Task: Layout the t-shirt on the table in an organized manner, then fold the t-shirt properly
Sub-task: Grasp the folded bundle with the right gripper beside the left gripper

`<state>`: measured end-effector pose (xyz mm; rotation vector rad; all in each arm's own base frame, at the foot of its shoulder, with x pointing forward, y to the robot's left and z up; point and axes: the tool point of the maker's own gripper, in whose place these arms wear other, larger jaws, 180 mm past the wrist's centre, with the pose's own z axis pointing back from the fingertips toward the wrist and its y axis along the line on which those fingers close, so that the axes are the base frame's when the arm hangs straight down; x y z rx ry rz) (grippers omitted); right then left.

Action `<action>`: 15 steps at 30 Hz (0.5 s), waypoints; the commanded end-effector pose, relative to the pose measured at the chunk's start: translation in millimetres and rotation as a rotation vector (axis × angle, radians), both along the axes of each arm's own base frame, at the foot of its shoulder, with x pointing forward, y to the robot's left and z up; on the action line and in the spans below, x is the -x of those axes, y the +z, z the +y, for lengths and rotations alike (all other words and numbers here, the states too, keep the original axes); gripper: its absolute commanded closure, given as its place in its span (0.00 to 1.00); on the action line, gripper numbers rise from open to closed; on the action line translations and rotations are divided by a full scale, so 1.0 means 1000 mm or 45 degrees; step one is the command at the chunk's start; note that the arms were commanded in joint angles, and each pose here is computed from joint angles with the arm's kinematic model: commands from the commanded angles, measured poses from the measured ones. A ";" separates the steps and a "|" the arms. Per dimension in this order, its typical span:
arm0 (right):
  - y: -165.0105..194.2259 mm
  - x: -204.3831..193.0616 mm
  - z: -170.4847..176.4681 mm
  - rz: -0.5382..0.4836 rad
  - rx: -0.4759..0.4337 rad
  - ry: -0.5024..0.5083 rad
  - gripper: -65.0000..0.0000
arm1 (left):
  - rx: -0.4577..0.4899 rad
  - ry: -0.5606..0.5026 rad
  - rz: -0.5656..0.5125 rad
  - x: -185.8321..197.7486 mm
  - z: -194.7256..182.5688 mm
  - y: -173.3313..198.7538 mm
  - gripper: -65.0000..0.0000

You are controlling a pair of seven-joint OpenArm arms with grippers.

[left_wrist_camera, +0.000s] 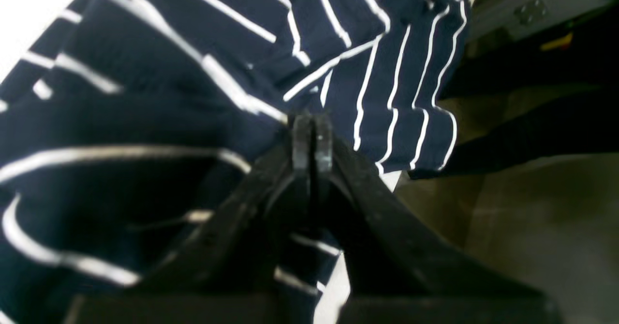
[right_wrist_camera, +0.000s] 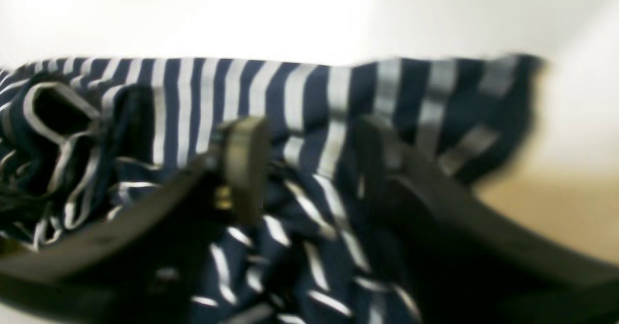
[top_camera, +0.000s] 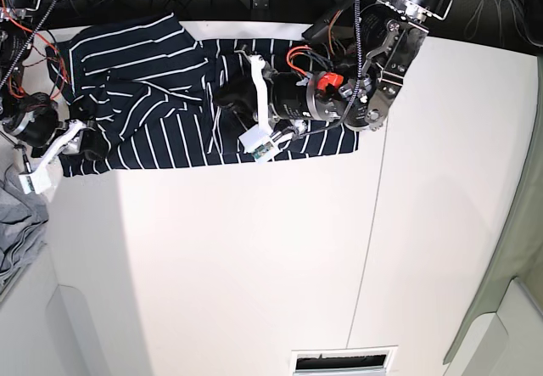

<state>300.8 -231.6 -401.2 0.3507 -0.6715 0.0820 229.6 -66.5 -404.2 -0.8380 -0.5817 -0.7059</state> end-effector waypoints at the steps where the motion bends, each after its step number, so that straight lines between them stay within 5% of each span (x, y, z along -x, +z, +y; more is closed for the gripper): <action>1: 0.011 -0.007 -0.013 -0.044 0.010 -0.028 0.43 | 0.068 0.002 -0.055 -0.009 -0.002 0.018 1.00; 4: 0.001 -0.001 -0.029 0.005 0.018 -0.071 0.31 | 0.096 0.000 -0.077 -0.011 -0.001 0.029 1.00; 15: -0.043 0.024 -0.044 0.154 -0.053 -0.155 0.31 | 0.104 -0.003 -0.093 -0.012 -0.002 0.033 1.00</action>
